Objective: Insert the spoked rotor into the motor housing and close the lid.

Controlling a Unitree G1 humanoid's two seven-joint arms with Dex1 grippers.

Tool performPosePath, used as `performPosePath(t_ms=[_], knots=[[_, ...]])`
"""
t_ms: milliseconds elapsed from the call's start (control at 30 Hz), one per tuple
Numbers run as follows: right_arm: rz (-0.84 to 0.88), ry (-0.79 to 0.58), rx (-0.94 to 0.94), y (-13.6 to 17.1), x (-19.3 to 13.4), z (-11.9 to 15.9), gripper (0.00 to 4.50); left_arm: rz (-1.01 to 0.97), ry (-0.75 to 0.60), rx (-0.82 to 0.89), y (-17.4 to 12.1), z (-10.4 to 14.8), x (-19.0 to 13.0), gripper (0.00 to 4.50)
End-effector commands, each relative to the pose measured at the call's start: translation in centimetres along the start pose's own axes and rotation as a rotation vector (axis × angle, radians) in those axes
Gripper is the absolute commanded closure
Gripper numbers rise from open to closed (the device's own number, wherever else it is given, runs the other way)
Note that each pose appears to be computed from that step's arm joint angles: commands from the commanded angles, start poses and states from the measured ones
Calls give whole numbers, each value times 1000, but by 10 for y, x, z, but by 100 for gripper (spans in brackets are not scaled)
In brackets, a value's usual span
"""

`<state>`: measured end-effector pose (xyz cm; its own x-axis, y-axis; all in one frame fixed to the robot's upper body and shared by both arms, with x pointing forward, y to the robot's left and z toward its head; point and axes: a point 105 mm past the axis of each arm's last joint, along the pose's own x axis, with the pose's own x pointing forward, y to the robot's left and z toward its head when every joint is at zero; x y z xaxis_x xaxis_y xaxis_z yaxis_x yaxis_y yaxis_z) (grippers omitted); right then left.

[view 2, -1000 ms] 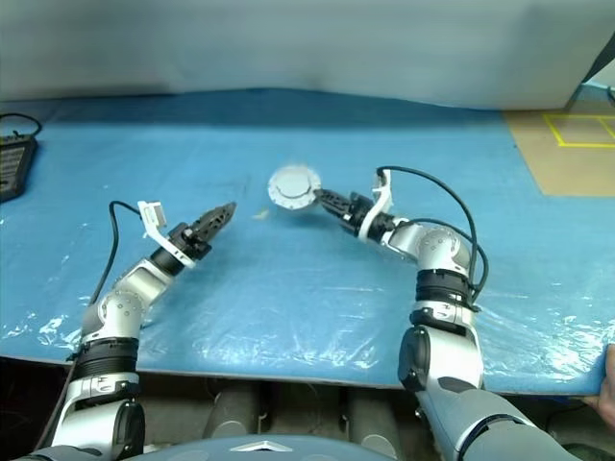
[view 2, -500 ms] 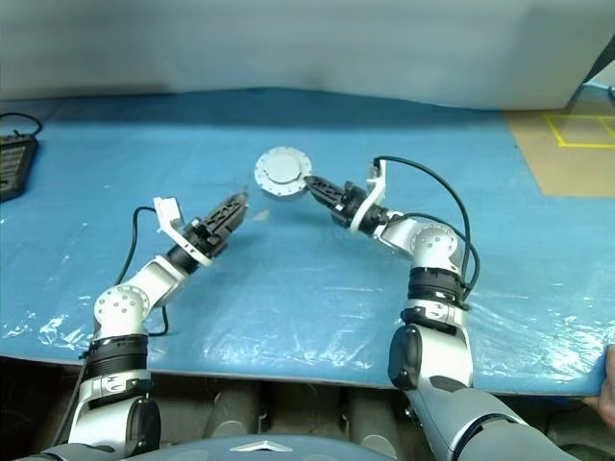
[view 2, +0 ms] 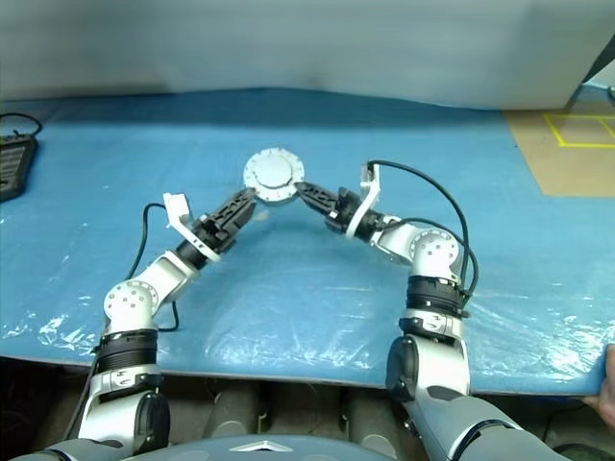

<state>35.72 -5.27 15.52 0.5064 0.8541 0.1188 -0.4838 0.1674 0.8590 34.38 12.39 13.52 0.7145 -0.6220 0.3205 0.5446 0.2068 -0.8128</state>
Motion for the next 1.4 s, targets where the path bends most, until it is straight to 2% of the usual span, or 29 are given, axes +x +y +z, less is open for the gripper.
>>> performPosePath(t_ms=[33, 500, 600, 733, 1067, 1100, 1167, 1233, 1300, 1400], knots=[[106, -2, -55, 27, 7, 3, 339, -59, -9, 13, -14, 4, 6, 2], [156, 90, -71, 38, 8, -19, 339, -54, -32, -2, -13, -1, 13, 2], [152, 96, -76, 37, 8, -20, 339, -49, -40, -6, -12, -3, 16, 61], [117, 91, -77, 31, 9, -19, 339, -68, -58, -13, -14, -3, 16, 175], [39, 77, -122, 14, 7, -15, 339, 30, -74, 9, 1, -1, 14, 177], [35, 75, -126, 13, 7, -15, 269, 33, -74, 14, 1, -1, 14, 177], [3, 69, -152, 8, 8, -13, 214, 48, -81, 33, 3, 0, 13, 177], [-46, 36, -213, 0, 10, -7, 140, 78, -106, 58, 9, 6, 12, 177], [-68, 1, -257, -3, 11, -1, 140, 111, -134, 80, 15, 12, 11, 177], [-142, -74, -321, -15, 7, 15, 140, 204, -219, 136, 30, 35, 7, 177]])
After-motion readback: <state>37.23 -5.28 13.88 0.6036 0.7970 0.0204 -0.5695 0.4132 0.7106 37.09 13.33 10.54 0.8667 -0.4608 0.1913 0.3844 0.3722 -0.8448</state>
